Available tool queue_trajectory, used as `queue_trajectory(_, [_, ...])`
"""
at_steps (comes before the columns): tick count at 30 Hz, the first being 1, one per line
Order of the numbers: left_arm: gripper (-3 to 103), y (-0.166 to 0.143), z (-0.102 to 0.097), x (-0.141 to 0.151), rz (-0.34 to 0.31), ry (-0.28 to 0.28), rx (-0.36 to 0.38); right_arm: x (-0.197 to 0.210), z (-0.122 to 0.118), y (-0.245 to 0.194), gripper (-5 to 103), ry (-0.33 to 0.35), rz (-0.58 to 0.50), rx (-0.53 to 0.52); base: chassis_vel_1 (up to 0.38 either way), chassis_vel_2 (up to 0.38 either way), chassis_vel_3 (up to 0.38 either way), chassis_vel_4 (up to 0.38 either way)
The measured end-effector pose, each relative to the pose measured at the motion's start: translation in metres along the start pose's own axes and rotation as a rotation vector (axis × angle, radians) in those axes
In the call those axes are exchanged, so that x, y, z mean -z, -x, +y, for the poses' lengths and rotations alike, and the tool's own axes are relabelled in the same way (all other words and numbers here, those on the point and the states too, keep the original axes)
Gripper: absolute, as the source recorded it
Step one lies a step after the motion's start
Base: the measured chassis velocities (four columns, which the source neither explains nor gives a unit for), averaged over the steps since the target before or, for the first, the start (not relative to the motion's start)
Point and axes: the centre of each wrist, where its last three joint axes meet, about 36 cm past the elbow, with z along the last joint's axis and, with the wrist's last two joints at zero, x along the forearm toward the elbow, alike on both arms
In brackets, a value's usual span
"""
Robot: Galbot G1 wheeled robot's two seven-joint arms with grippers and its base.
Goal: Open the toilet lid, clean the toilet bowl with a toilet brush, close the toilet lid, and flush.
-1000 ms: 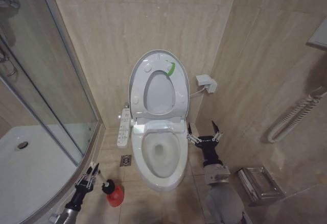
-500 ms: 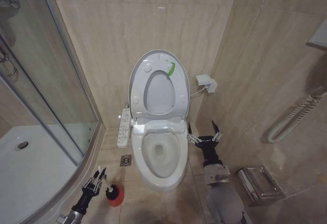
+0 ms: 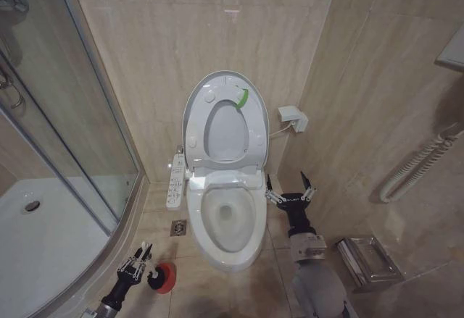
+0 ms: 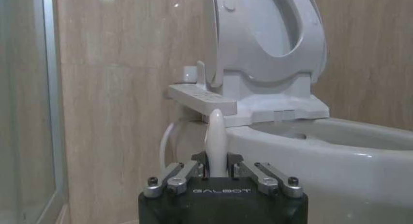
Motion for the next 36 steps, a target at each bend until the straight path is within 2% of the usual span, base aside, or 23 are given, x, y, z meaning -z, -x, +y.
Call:
queue_trajectory(14, [20, 0.021, 0.022, 0.005, -0.012, 0.033, -0.025, 0.0, 0.0, 0.0, 100, 0.0, 0.0, 0.0, 0.0, 0.0, 0.0, 0.0])
queue_trajectory(22, [20, 0.035, 0.021, 0.0, -0.02, 0.014, -0.039, 0.0, 0.0, 0.0, 100, 0.0, 0.0, 0.0, 0.0, 0.0, 0.0, 0.0])
queue_trajectory(36, [20, 0.03, 0.018, -0.012, 0.01, -0.015, -0.023, 0.0, 0.0, 0.0, 100, 0.0, 0.0, 0.0, 0.0, 0.0, 0.0, 0.0])
